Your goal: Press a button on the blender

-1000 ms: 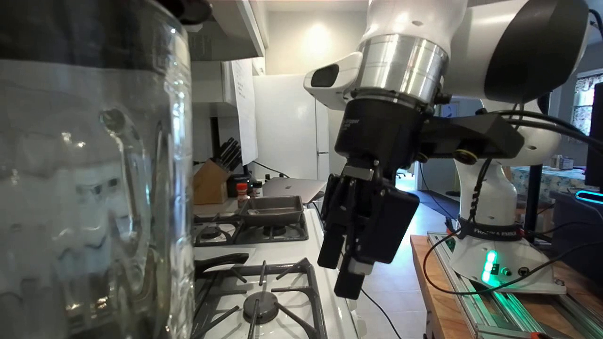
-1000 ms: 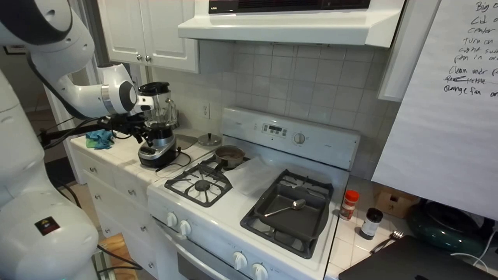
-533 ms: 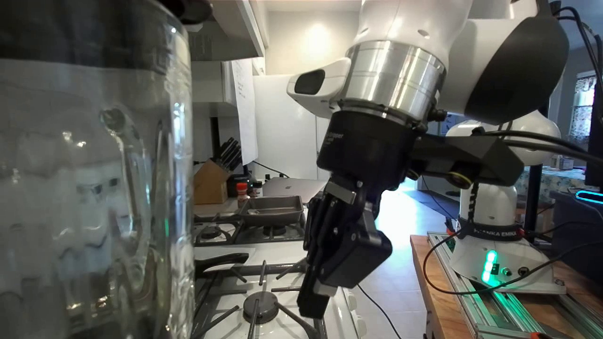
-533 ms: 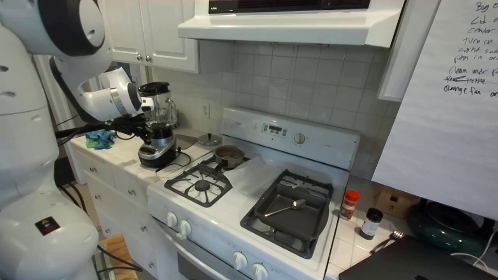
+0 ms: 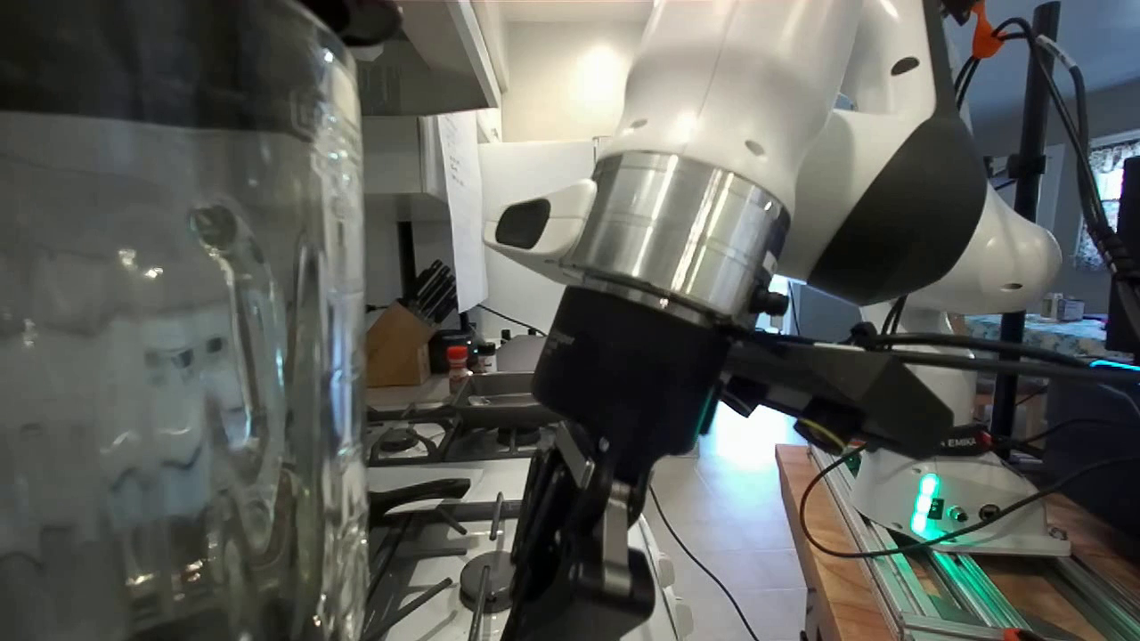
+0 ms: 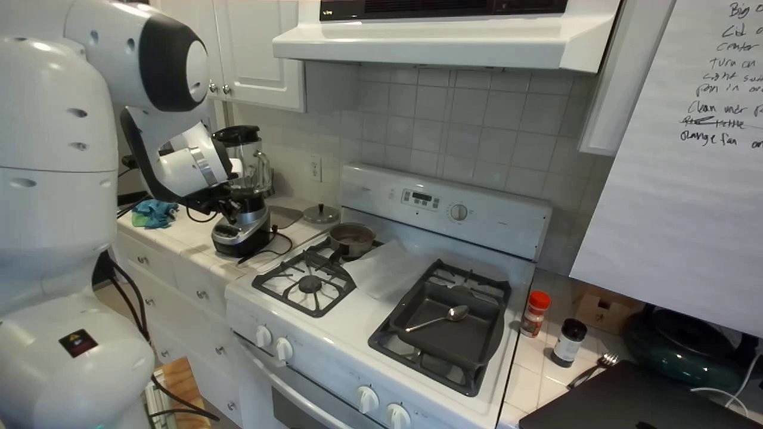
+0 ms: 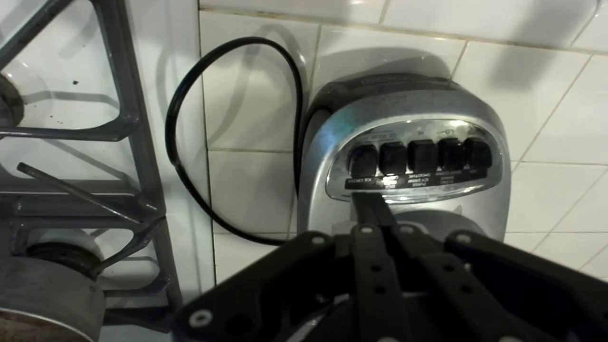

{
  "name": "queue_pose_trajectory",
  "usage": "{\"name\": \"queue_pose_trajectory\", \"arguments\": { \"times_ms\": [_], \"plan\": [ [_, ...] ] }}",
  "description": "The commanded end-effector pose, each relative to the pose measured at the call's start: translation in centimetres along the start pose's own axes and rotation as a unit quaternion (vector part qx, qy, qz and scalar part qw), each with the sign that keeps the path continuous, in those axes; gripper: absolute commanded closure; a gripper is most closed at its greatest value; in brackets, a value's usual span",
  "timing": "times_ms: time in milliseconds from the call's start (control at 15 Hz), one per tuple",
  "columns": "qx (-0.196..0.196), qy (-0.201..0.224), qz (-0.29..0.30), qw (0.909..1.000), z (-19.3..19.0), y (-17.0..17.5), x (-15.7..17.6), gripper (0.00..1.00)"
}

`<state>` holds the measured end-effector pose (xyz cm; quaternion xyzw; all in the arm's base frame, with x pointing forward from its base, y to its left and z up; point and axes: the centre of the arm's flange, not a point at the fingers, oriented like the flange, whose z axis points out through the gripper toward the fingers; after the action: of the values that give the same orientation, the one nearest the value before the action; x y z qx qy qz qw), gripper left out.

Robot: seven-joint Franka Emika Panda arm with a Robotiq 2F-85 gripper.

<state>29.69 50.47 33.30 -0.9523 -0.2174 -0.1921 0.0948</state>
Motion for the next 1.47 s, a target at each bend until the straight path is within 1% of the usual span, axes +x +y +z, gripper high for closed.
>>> {"name": "queue_pose_trajectory", "arguments": {
  "times_ms": [0,267,533,933,1400],
  "plan": [
    [0.011,0.006,0.015,0.9998,3.0,-1.7,0.5,1.0],
    [0.016,-0.001,0.03,0.9994,4.3,-1.8,0.4,1.0],
    [0.012,-0.003,0.029,0.9995,5.1,-1.9,0.3,1.0],
    [0.008,-0.001,0.024,0.9997,4.3,-1.5,-0.1,1.0],
    [0.02,0.007,0.021,0.9995,2.4,-2.2,-0.1,1.0]
  ]
}}
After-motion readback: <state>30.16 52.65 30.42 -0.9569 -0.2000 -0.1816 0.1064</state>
